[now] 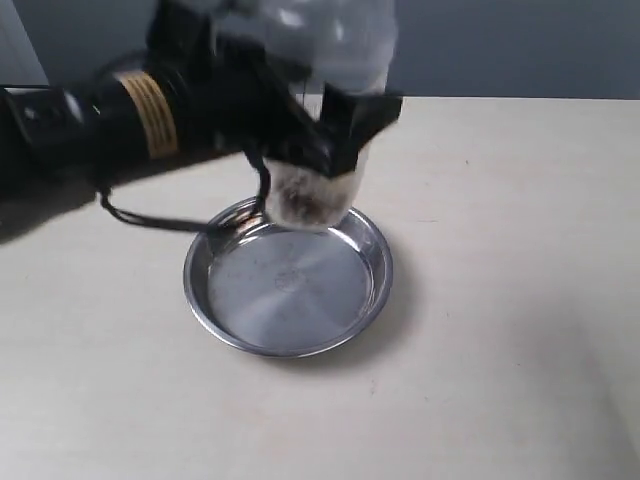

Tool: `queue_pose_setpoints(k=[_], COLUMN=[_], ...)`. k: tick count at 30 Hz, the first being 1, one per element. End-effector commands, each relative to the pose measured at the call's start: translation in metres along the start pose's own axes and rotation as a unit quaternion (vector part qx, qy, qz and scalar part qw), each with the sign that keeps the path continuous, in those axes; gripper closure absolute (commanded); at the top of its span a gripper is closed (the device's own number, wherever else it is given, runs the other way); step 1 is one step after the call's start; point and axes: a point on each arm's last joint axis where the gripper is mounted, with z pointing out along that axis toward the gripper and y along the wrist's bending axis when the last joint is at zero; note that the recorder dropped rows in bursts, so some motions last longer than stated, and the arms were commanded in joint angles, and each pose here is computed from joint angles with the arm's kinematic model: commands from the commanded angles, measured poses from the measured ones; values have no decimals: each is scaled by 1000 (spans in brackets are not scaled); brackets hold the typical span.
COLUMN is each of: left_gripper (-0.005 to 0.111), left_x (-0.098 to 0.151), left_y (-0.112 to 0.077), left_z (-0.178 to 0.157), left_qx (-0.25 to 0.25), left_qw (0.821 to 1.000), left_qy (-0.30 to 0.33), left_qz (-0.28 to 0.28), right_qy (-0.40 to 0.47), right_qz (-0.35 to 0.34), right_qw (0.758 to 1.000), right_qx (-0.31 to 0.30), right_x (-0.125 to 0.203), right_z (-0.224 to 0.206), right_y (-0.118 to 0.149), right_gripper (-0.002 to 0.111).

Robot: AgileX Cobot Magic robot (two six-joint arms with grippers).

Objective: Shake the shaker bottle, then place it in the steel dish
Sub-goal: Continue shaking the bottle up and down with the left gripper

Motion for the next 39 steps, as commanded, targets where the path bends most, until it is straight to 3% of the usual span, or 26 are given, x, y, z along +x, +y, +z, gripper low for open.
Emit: queue_pose_setpoints(k=[1, 3, 6, 7, 8, 9, 13, 14, 15, 18, 19, 20, 21, 23, 25, 26, 28, 30, 32, 34, 36, 37, 39], left_gripper=[106, 106, 106, 106, 106, 106, 106, 106, 106, 106, 106, 106, 106, 106, 106, 106, 106, 106, 106, 106, 106, 106, 106], left_x=[75, 79, 6, -22, -32, -30, 54, 59, 47, -27, -38, -33, -15, 51, 77, 68, 20, -18, -12, 35, 67, 62, 15], left_y=[7, 7, -6, -10, -10, -9, 8, 9, 8, -9, -8, -4, 1, 10, 12, 8, -2, -7, -6, 0, 5, 5, -4], left_z=[17, 19, 2, -10, -16, -16, 9, 12, 12, -9, -12, -10, -3, 12, 16, 16, 6, -6, -4, 10, 22, 24, 15], left_qx=[-22, -17, 31, 33, 23, 14, -18, -20, -10, 43, 28, 10, -8, -28, -21, -3, 39, 41, 27, 8, 5, 13, 47], left_qw=[991, 992, 998, 996, 996, 997, 996, 995, 997, 995, 995, 998, 1000, 993, 991, 995, 999, 996, 998, 999, 996, 997, 998], left_qy=[128, 112, -47, -86, -87, -70, 79, 81, 53, -87, -85, -58, -7, 108, 118, 85, -26, -84, -51, 43, 79, 58, -44], left_qz=[-40, -57, -25, -3, 7, 7, -32, -51, -55, 27, 39, 31, 15, -22, -55, -50, -20, 1, -8, -23, -39, -48, -26], right_qy=[-9, -9, -9, -9, -9, -9, -9, -9, -9, -9, -9, -9, -9, -9, -9, -9, -9, -9, -9, -9, -9, -9, -9], right_qz=[0, 0, 0, 0, 0, 0, 0, 0, 0, 0, 0, 0, 0, 0, 0, 0, 0, 0, 0, 0, 0, 0, 0], right_qw=[1000, 1000, 1000, 1000, 1000, 1000, 1000, 1000, 1000, 1000, 1000, 1000, 1000, 1000, 1000, 1000, 1000, 1000, 1000, 1000, 1000, 1000, 1000], right_qx=[2, 2, 2, 2, 2, 2, 2, 2, 2, 2, 2, 2, 2, 2, 2, 2, 2, 2, 2, 2, 2, 2, 2], right_x=[-1, -1, -1, -1, -1, -1, -1, -1, -1, -1, -1, -1, -1, -1, -1, -1, -1, -1, -1, -1, -1, -1, -1], right_z=[0, 0, 0, 0, 0, 0, 0, 0, 0, 0, 0, 0, 0, 0, 0, 0, 0, 0, 0, 0, 0, 0, 0], right_y=[0, 0, 0, 0, 0, 0, 0, 0, 0, 0, 0, 0, 0, 0, 0, 0, 0, 0, 0, 0, 0, 0, 0], right_gripper=[109, 109, 109, 109, 109, 109, 109, 109, 109, 109, 109, 109, 109, 109, 109, 109, 109, 109, 109, 109, 109, 109, 109])
